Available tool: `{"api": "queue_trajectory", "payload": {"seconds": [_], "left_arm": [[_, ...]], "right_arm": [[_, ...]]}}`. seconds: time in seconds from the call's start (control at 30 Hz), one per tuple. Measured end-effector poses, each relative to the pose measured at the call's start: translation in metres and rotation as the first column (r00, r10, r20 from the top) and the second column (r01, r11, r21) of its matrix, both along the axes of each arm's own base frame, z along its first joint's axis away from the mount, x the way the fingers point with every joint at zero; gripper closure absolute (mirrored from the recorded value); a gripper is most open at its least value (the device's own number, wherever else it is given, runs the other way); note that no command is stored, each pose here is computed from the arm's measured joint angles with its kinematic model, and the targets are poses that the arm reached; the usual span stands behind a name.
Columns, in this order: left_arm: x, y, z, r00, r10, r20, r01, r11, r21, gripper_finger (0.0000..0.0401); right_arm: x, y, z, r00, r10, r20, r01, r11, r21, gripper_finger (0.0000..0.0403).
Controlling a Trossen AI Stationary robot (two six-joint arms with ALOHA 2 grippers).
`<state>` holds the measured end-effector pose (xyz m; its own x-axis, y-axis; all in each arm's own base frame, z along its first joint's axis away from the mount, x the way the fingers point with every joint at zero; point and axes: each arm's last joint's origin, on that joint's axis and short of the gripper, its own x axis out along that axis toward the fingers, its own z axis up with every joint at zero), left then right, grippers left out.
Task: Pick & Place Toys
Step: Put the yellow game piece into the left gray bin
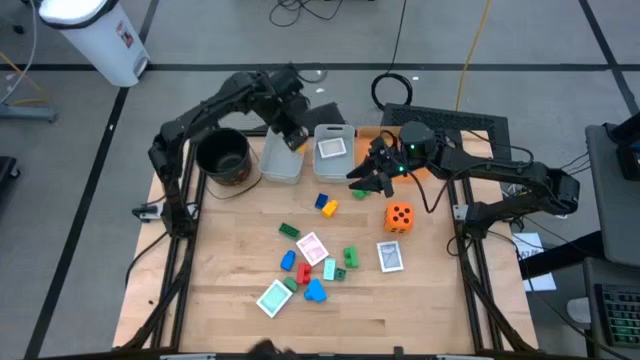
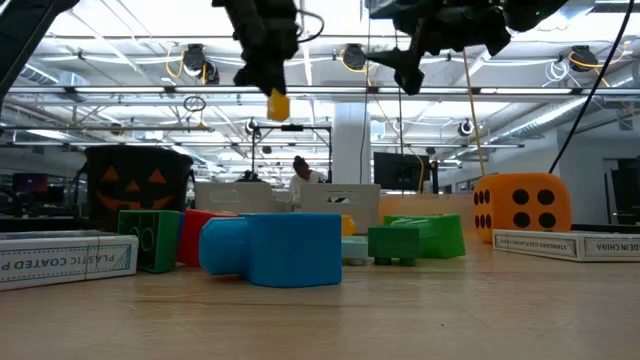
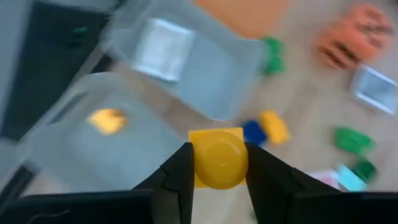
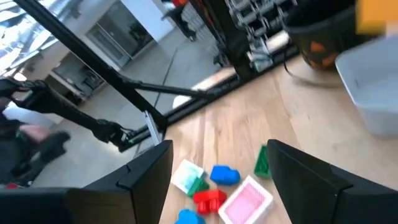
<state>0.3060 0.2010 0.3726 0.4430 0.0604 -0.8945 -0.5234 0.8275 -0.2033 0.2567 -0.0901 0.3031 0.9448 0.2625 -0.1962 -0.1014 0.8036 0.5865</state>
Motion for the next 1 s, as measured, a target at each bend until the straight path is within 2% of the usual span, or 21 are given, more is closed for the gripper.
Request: {"api": "queue_trajectory", "payload": {"seconds": [0.1,0.2,0.37,0.5,0.7,1.0], "left_arm": [[-0.017,0.024,0.0,0.989,0.143,-0.026,-0.142,0.99,0.024,0.0286],[-0.036,0.047,-0.005,0.955,0.293,-0.046,-0.293,0.956,0.014,0.0286],[-0.053,0.065,-0.028,0.9,0.42,-0.122,-0.427,0.903,-0.04,0.0286],[-0.049,0.065,-0.051,0.879,0.446,-0.168,-0.458,0.888,-0.045,0.0286],[-0.032,0.059,-0.077,0.873,0.468,-0.139,-0.477,0.878,-0.04,0.0286],[-0.022,0.056,-0.09,0.839,0.53,-0.121,-0.527,0.848,0.063,0.0287]], "right_arm": [[-0.001,0.0,-0.005,0.999,-0.012,-0.049,0.013,1.0,0.015,0.0152],[-0.001,-0.001,-0.008,0.995,-0.058,-0.083,0.059,0.998,0.01,0.0152],[-0.002,-0.001,-0.008,0.993,-0.08,-0.092,0.081,0.997,0.005,0.0152],[-0.002,-0.001,-0.009,0.992,-0.082,-0.095,0.083,0.997,0.005,0.0152],[-0.001,-0.003,-0.009,0.984,-0.15,-0.1,0.149,0.989,-0.024,0.0151],[-0.001,-0.004,-0.009,0.983,-0.155,-0.101,0.153,0.988,-0.024,0.0152]]}}
